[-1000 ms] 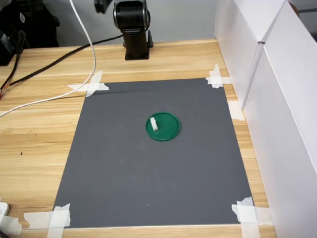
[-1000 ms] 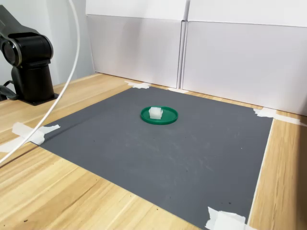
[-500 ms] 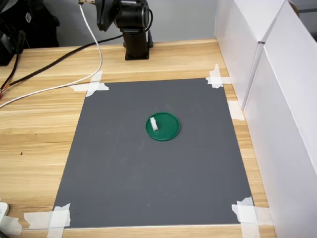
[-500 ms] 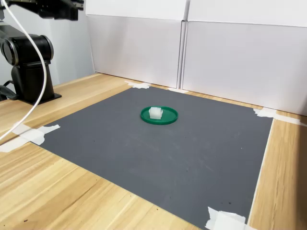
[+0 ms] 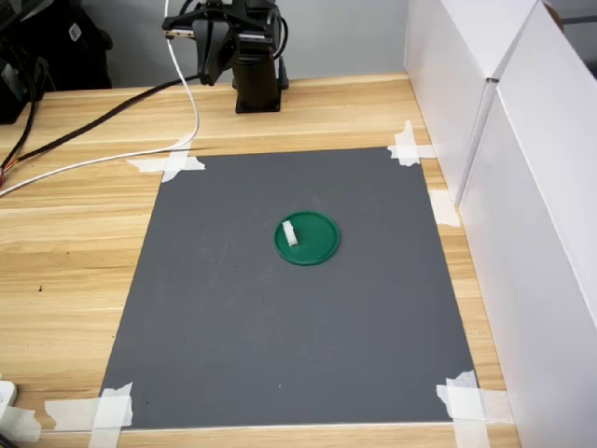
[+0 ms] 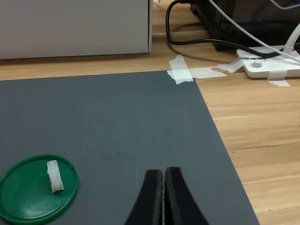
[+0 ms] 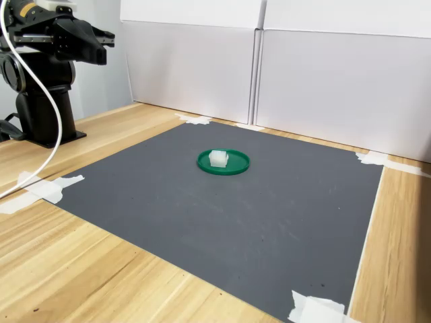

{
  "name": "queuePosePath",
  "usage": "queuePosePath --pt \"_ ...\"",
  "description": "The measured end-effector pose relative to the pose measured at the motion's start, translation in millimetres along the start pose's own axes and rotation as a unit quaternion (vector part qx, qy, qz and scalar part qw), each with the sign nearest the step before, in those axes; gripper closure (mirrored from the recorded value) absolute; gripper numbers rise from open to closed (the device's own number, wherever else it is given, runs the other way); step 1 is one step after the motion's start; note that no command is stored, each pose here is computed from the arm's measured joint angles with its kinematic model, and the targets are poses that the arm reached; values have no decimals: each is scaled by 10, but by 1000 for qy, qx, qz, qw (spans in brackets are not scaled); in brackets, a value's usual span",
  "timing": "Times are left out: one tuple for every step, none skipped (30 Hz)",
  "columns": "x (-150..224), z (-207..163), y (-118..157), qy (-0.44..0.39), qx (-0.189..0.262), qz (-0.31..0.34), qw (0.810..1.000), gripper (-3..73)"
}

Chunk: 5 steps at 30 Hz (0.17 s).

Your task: Grasp a white terminal and put it in the green lid.

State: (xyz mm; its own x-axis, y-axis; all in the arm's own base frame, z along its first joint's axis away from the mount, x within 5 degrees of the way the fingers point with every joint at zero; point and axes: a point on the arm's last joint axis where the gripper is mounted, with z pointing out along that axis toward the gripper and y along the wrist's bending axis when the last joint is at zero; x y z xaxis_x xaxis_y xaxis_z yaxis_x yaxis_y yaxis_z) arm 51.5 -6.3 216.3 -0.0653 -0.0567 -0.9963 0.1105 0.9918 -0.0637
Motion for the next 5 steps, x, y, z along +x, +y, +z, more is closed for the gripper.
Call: queuePosePath --pt "10 3 1 1 0 0 1000 711" --pt "27 7 2 3 0 0 1000 711" --pt "49 12 3 6 0 0 1000 711" --pt "71 16 5 10 -1 0 1000 711" --pt "86 19 6 12 -1 0 1000 711"
